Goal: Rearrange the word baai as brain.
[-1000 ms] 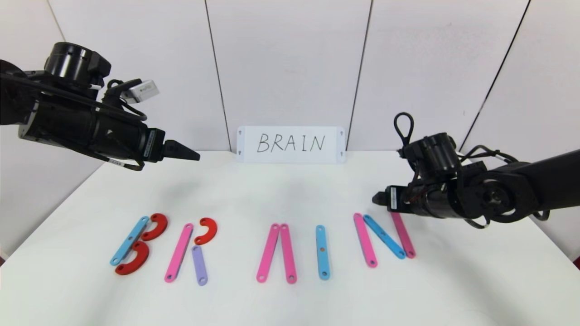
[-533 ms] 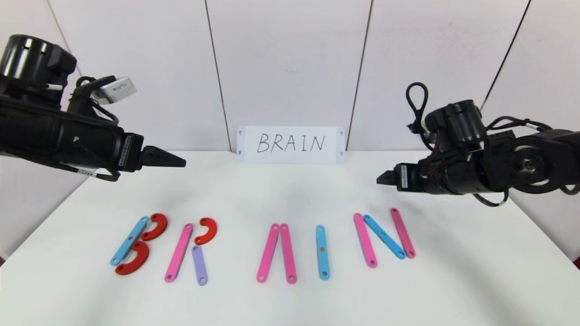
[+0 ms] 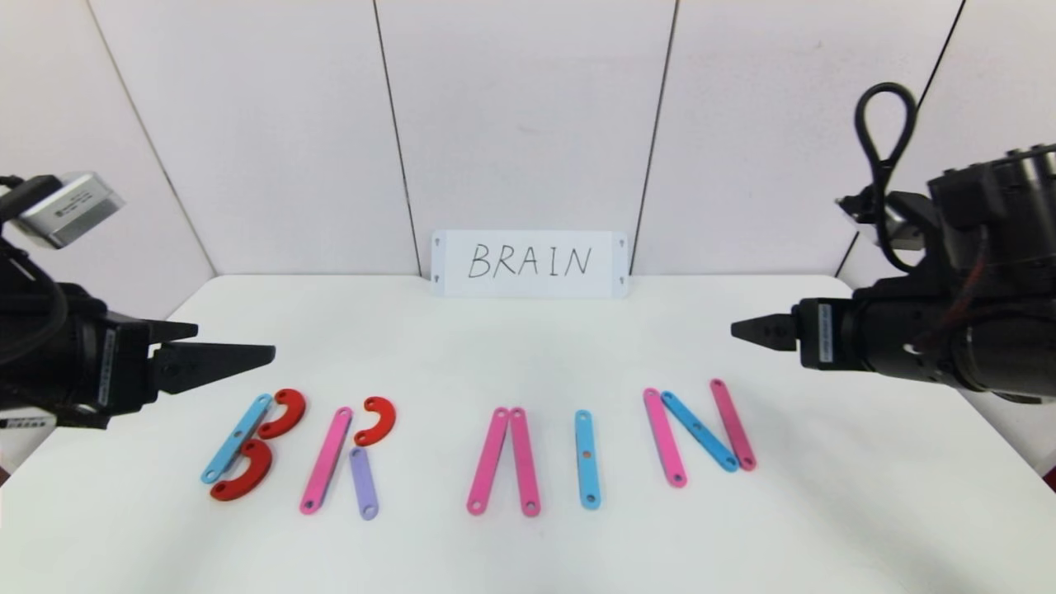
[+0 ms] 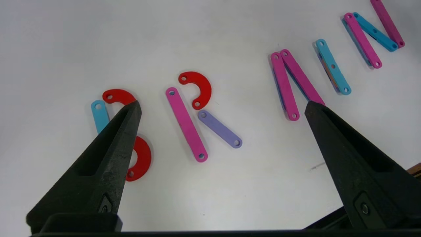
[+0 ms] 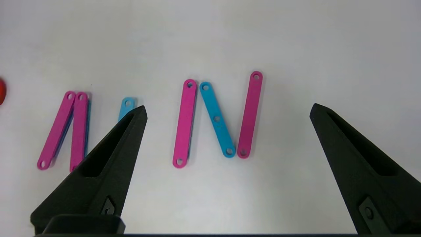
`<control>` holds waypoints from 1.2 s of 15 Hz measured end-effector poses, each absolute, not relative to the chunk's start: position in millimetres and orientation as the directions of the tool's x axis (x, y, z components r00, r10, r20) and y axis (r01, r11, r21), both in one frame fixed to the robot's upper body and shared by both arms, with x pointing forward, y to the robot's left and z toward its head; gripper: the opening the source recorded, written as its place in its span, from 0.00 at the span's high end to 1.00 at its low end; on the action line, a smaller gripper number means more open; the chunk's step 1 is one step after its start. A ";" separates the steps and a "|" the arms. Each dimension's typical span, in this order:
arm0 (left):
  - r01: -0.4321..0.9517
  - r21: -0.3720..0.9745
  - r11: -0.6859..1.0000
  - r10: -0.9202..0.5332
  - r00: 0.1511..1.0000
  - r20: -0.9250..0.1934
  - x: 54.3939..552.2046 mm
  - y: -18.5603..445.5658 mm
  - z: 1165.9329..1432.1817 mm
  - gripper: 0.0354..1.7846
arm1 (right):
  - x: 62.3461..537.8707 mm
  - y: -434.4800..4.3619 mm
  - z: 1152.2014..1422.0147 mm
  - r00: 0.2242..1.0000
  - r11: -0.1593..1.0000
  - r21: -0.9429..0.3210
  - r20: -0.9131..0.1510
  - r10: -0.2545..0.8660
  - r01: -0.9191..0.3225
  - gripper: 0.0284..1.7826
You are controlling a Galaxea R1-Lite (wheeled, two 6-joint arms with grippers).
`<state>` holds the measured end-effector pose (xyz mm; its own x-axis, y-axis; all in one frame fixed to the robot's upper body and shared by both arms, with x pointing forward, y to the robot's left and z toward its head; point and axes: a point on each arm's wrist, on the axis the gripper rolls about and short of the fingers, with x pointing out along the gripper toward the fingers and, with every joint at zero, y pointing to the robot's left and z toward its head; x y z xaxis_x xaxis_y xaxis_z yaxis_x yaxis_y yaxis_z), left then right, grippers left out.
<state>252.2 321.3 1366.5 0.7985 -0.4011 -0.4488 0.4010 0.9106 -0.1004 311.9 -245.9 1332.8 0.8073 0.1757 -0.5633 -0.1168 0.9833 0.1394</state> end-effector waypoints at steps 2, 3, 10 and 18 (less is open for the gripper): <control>0.382 -0.073 0.921 -0.377 0.832 -0.406 220.5 323.0 1362.5 0.03 | 280.4 -257.0 1337.8 0.828 0.981 0.140 -0.528 0.190 -0.135 0.03; 0.363 -0.057 0.930 -0.357 0.853 -0.382 203.2 323.8 1359.9 0.03 | 265.0 -263.2 1339.7 0.840 0.979 0.143 -0.507 0.196 -0.142 0.03; 0.232 0.006 0.973 -0.226 0.952 -0.208 110.8 328.5 1326.2 0.03 | 158.0 -317.1 1330.9 0.942 0.983 0.134 -0.296 0.160 -0.125 0.03; 0.080 0.041 0.996 -0.076 0.994 -0.081 64.8 328.3 1293.8 0.03 | 75.6 -340.4 1313.3 0.994 0.990 0.096 -0.043 -0.098 0.102 0.03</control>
<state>64.8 328.3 1293.8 0.9938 -0.0761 -0.0809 0.0796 0.9960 0.0406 75.6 -340.4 1313.3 0.9942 -0.0984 -0.0425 0.1021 0.9901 0.0960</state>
